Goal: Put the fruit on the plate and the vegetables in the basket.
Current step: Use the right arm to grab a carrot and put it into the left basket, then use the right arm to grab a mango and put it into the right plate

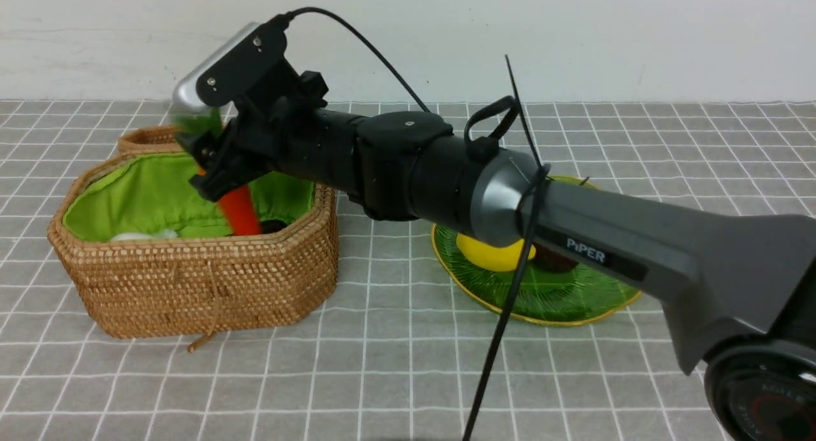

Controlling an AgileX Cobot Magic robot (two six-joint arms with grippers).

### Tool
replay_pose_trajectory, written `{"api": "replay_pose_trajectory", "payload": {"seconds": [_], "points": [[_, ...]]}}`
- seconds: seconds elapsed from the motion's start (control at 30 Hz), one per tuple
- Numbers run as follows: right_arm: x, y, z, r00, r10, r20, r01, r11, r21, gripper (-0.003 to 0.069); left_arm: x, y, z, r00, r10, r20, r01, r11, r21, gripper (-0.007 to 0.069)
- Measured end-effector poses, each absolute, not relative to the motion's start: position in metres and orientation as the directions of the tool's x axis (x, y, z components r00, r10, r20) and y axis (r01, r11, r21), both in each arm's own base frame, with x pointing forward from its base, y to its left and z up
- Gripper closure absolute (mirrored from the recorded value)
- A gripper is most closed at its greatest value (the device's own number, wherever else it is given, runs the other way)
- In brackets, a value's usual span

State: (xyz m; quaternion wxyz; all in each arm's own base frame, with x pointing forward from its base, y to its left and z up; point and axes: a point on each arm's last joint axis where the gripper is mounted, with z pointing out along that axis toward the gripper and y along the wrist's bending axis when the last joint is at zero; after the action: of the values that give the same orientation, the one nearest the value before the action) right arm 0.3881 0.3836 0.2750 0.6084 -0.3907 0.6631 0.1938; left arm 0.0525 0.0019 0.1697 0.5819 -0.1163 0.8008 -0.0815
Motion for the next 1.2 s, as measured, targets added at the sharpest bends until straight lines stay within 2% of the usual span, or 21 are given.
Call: {"api": "replay_pose_trajectory", "payload": {"seconds": [0.13,0.17,0.2,0.23,0.33,0.37,0.4,0.43,0.47,0.5,0.57,0.6,0.63,0.67,0.7,0.73,0.83,0.9,1.03,1.07,1.2], "points": [[0.381,0.383,0.295,-0.029,-0.157,-0.987,-0.780,0.621,-0.076,-0.0010,0.052,0.002,0.170,-0.296,-0.281,-0.913,-0.091,0.960,-0.266,0.0587],[0.375,0.382,0.309,-0.049,-0.107,-0.993,-0.843,0.538,-0.017,-0.0001,0.052,0.002,0.170,-0.296,-0.281,-0.913,-0.091,0.960,-0.266,0.0586],[0.373,0.382,0.312,-0.054,-0.086,-0.995,-0.817,0.577,-0.005,0.0003,0.052,0.002,0.170,-0.296,-0.281,-0.913,-0.091,0.960,-0.266,0.0585],[0.366,0.381,0.325,-0.050,-0.056,-0.997,-0.844,0.537,0.012,0.0016,0.052,0.002,0.170,-0.296,-0.281,-0.913,-0.091,0.960,-0.266,0.0586],[0.337,0.375,0.362,-0.016,-0.037,-0.999,-0.946,0.325,0.003,0.0053,0.052,0.002,0.170,-0.296,-0.281,-0.913,-0.091,0.960,-0.266,0.0582],[0.317,0.369,0.379,0.017,-0.082,-0.997,-0.982,0.186,-0.032,0.0069,0.052,0.002,0.170,-0.296,-0.281,-0.913,-0.091,0.960,-0.266,0.0580],[0.305,0.364,0.386,0.026,-0.123,-0.992,-0.993,0.109,-0.040,0.0075,0.052,0.002,0.170,-0.296,-0.281,-0.913,-0.091,0.960,-0.266,0.0578],[0.286,0.355,0.396,0.056,-0.209,-0.976,-0.998,-0.001,-0.057,0.0079,0.052,0.002,0.170,-0.296,-0.281,-0.913,-0.091,0.960,-0.266,0.0576],[0.287,0.354,0.395,0.054,-0.225,-0.973,-0.998,0.004,-0.056,0.0079,0.052,0.002,0.170,-0.296,-0.281,-0.913,-0.091,0.960,-0.266,0.0575],[0.276,0.346,0.399,0.061,-0.310,-0.949,-0.998,-0.038,-0.052,0.0078,0.052,0.002,0.170,-0.296,-0.281,-0.913,-0.091,0.960,-0.266,0.0575],[0.263,0.325,0.406,0.022,-0.500,-0.866,-1.000,-0.003,-0.023,0.0065,0.052,0.002,0.170,-0.296,-0.281,-0.913,-0.091,0.960,-0.266,0.0573],[0.261,0.314,0.407,-0.068,-0.569,-0.820,-0.996,0.090,0.019,0.0053,0.052,0.002,0.170,-0.296,-0.281,-0.913,-0.091,0.960,-0.266,0.0571],[0.260,0.306,0.408,-0.095,-0.604,-0.791,-0.990,0.143,0.009,0.0045,0.052,0.002,0.170,-0.296,-0.281,-0.913,-0.091,0.960,-0.266,0.0571],[0.259,0.296,0.403,-0.185,-0.633,-0.752,-0.970,0.243,0.034,0.0035,0.052,0.002,0.170,-0.296,-0.281,-0.913,-0.091,0.960,-0.266,0.0568],[0.259,0.292,0.405,-0.189,-0.641,-0.744,-0.964,0.264,0.017,0.0032,0.052,0.002,0.170,-0.296,-0.281,-0.913,-0.091,0.960,-0.266,0.0568],[0.258,0.279,0.397,-0.300,-0.642,-0.705,-0.920,0.389,0.037,0.0022,0.052,0.002,0.170,-0.296,-0.281,-0.913,-0.091,0.960,-0.266,0.0567],[0.250,0.258,0.353,-0.509,-0.615,-0.603,-0.814,0.571,0.106,0.0015,0.052,0.002,0.170,-0.296,-0.281,-0.913,-0.091,0.960,-0.266,0.0564],[0.247,0.254,0.336,-0.567,-0.609,-0.555,-0.784,0.606,0.137,0.0015,0.052,0.002,0.170,-0.296,-0.281,-0.913,-0.091,0.960,-0.266,0.0564],[0.232,0.243,0.263,-0.723,-0.610,-0.323,-0.685,0.693,0.226,0.0015,0.052,0.002,0.170,-0.296,-0.281,-0.913,-0.091,0.960,-0.266,0.0557],[0.232,0.243,0.260,-0.728,-0.608,-0.315,-0.681,0.696,0.230,0.0015,0.052,0.002,0.170,-0.296,-0.281,-0.913,-0.091,0.960,-0.266,0.0556],[0.226,0.244,0.213,-0.789,-0.589,-0.177,-0.613,0.736,0.288,0.0015,0.052,0.002,0.170,-0.296,-0.281,-0.913,-0.091,0.960,-0.266,0.0552]]}}
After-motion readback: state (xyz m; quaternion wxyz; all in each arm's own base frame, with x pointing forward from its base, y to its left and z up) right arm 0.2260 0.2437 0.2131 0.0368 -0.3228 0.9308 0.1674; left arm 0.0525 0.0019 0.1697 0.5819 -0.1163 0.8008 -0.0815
